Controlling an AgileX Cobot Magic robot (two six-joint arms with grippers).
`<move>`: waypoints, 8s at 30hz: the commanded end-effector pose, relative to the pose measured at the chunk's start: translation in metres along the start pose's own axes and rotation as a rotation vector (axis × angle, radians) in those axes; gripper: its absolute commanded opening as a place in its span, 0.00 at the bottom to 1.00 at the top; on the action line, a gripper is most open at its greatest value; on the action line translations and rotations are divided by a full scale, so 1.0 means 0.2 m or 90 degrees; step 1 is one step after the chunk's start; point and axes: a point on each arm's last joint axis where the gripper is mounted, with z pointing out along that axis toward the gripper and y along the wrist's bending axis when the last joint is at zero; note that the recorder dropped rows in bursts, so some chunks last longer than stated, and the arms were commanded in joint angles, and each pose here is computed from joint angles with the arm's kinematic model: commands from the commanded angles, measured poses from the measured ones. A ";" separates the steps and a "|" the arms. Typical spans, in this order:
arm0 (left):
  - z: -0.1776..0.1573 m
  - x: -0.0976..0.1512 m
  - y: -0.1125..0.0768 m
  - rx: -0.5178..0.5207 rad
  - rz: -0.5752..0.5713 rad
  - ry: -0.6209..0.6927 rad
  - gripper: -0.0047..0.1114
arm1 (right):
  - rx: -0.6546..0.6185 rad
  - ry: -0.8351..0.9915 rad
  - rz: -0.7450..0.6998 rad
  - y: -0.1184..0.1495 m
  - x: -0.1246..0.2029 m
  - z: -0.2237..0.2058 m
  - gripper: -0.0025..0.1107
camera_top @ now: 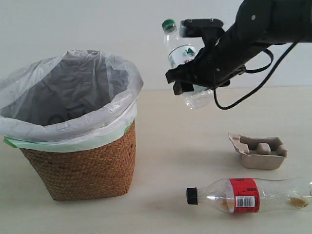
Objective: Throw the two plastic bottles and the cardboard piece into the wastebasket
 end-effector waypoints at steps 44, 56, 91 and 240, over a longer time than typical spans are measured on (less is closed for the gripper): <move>0.00 0.00 0.00 -0.002 -0.001 -0.003 0.07 | -0.070 -0.153 -0.011 0.53 -0.13 -0.78 0.60; 0.00 0.00 0.00 -0.002 -0.001 -0.003 0.07 | 0.219 -0.028 -0.052 0.27 -0.06 -0.77 0.63; 0.00 0.00 0.00 -0.002 -0.001 -0.003 0.07 | 0.223 0.562 -0.485 -0.09 0.74 -0.43 0.47; 0.00 0.00 0.00 -0.002 -0.001 -0.003 0.07 | -0.321 -0.343 0.049 0.43 -0.35 -0.94 0.39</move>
